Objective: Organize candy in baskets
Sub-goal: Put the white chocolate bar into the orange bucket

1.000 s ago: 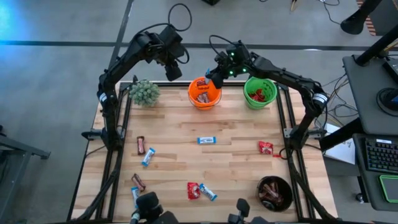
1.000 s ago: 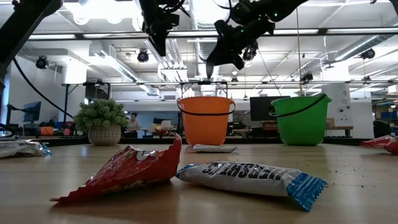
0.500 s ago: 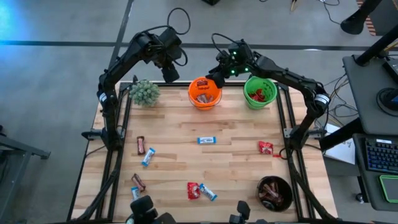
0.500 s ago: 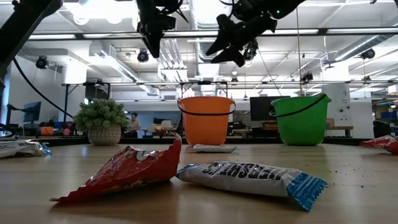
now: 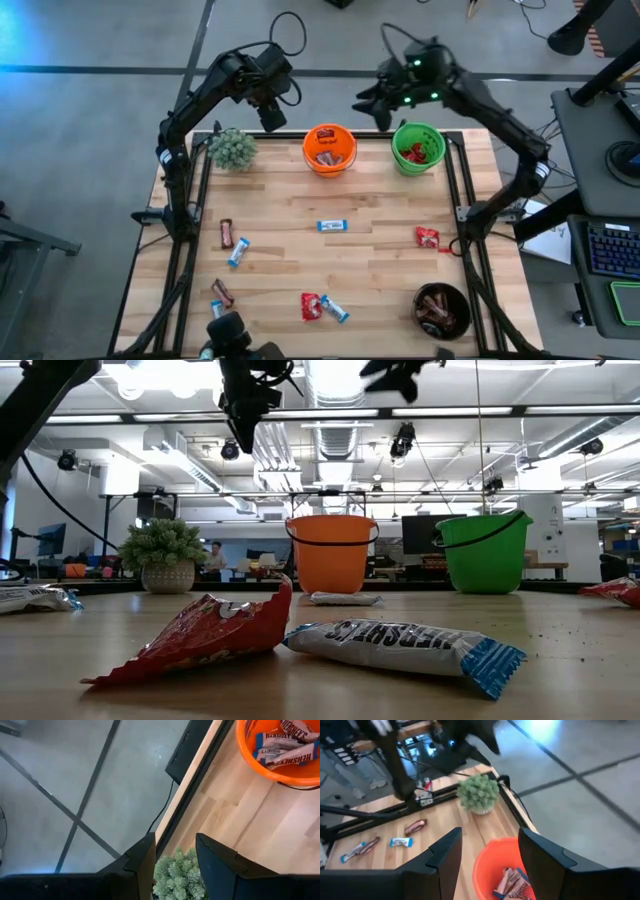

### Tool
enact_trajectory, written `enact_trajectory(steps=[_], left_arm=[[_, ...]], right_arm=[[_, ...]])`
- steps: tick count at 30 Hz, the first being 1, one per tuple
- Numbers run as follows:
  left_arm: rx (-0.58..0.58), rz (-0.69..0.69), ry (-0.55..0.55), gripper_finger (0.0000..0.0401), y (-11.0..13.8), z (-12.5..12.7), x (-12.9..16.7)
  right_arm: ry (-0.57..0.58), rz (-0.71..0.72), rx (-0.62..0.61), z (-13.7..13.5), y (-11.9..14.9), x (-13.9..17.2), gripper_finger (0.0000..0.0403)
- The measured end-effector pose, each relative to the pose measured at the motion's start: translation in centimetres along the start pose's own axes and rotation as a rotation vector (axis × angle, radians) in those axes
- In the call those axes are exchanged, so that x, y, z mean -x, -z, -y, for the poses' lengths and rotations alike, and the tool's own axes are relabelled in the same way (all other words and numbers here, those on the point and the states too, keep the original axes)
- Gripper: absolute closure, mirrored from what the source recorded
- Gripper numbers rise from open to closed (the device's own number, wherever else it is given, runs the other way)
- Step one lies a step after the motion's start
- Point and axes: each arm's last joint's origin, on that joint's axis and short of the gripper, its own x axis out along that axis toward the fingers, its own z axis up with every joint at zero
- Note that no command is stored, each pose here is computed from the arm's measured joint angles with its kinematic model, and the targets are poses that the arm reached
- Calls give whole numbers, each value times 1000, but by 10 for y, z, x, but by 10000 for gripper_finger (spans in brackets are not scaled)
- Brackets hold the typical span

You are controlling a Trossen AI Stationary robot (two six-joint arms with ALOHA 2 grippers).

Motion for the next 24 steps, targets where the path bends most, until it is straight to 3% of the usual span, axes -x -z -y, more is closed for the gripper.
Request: enact_trajectory(steps=[3,7,10,17,24], left_arm=[[0,-6,-27,278,0,-1,0],[15,-58,-220,278,1,-6,0],[20,-69,-260,278,2,-7,1],[19,-66,-246,278,2,-8,0],[22,-76,-284,278,2,-9,1]], right_arm=[[10,43,44,-13,-15,29,218],[88,122,119,-27,-32,65,218],[141,154,173,-33,-35,79,218],[152,105,216,-35,-28,84,218],[139,-22,197,-28,-15,68,218]])
